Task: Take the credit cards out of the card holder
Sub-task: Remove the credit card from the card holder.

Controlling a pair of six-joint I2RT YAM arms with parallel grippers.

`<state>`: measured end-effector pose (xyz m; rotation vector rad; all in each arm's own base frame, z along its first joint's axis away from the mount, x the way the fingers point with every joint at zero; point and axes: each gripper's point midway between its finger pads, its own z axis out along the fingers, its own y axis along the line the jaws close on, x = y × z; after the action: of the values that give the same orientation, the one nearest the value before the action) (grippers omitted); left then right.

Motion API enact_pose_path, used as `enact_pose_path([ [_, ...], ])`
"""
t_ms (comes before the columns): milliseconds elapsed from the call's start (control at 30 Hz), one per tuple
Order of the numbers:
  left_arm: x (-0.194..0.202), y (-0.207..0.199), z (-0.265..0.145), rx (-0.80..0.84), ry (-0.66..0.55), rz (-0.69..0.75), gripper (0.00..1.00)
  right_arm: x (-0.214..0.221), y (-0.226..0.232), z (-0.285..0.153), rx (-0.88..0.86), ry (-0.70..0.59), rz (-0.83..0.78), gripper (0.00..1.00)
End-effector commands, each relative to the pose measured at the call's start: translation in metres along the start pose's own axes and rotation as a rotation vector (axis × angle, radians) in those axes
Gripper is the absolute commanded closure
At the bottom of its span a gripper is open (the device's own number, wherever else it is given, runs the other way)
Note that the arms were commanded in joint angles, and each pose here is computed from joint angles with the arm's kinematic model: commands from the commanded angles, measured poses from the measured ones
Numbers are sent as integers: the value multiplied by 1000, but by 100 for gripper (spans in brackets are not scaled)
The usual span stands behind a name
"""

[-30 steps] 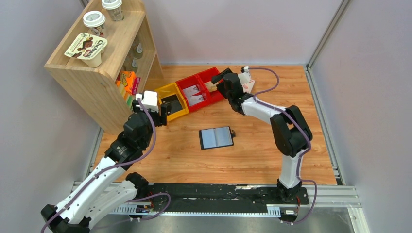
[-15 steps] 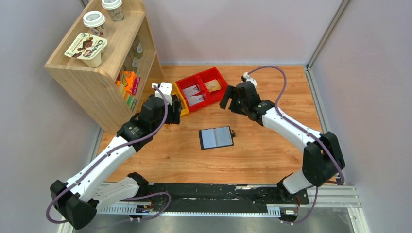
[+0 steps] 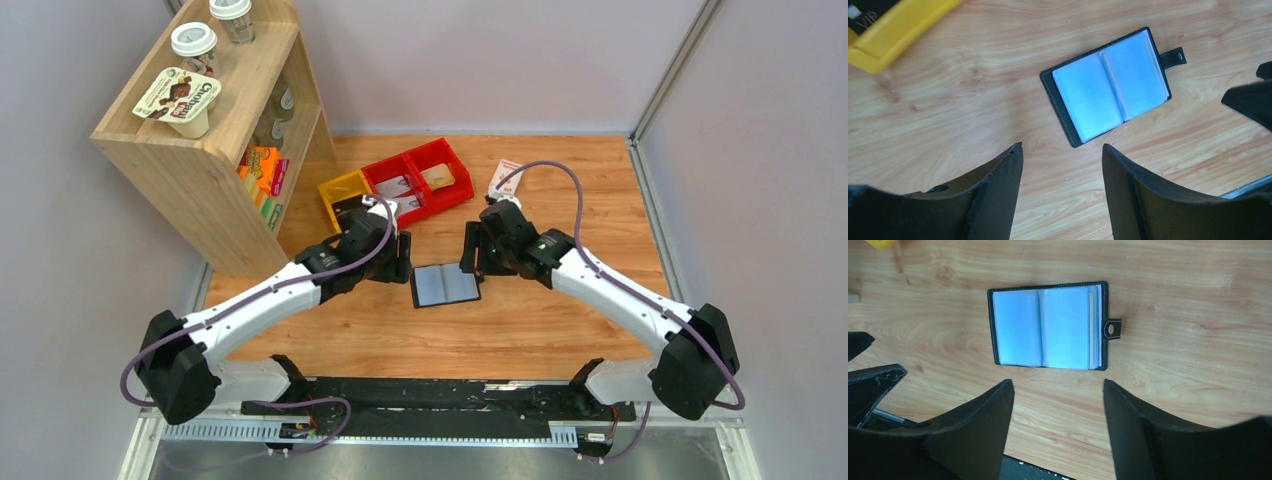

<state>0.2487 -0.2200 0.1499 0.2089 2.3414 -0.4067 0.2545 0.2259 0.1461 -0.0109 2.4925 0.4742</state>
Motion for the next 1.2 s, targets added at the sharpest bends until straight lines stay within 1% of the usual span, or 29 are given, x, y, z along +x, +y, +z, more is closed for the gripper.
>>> enact_pose_path([
  [0, 0, -21, 17, 60, 3, -65, 35, 12, 3, 12, 27, 9, -62, 36],
  [133, 1, -31, 34, 74, 20, -64, 41, 22, 0, 34, 45, 20, -59, 47],
  [300, 10, -43, 59, 104, 54, -69, 46, 41, -3, 62, 69, 77, -53, 51],
  [500, 20, -45, 84, 90, 86, -58, 49, 54, -4, 79, 85, 117, -65, 51],
  [733, 54, -37, 106, 60, 161, -83, 52, 61, -8, 90, 108, 148, -64, 50],
  [933, 78, -24, 109, -10, 226, -110, 54, 66, -8, 94, 115, 171, -68, 48],
  [1167, 96, -20, 106, -33, 261, -136, 57, 66, 4, 94, 43, 179, -83, 51],
])
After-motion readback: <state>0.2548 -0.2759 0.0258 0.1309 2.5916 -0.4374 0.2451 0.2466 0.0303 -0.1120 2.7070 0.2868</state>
